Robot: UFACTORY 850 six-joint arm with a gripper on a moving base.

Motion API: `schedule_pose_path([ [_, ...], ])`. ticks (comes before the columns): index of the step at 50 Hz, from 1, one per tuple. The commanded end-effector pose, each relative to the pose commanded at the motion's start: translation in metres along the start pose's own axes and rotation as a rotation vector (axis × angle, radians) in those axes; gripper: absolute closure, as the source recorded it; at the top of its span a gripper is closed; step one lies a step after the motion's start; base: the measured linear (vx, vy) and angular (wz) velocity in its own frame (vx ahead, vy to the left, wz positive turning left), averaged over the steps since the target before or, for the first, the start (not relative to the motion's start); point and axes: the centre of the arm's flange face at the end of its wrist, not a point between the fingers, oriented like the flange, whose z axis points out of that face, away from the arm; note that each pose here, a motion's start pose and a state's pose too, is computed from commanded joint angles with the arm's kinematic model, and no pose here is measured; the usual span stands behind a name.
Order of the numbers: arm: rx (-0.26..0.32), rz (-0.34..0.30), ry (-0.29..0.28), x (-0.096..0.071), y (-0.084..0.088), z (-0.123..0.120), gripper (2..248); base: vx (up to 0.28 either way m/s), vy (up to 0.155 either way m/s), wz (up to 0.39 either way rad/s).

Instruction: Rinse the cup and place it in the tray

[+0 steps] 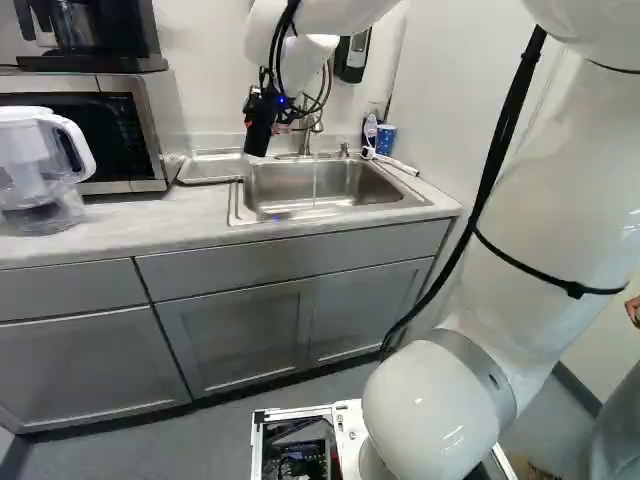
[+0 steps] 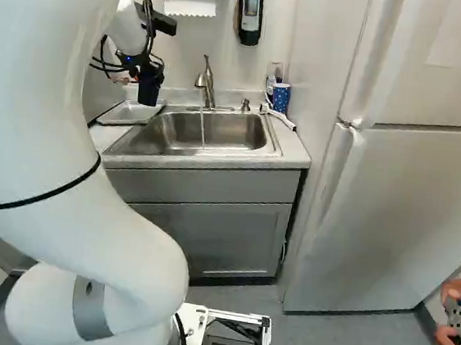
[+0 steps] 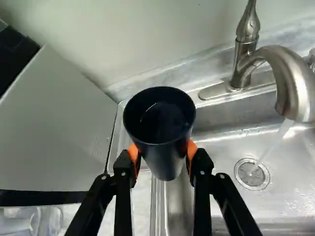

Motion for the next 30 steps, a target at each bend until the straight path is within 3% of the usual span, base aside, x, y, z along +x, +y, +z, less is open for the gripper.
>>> schedule_pose_path([
  [30, 0.0, 0.316, 0.0, 0.0, 0.0, 0.0, 136, 0.0, 0.0, 0.0],
])
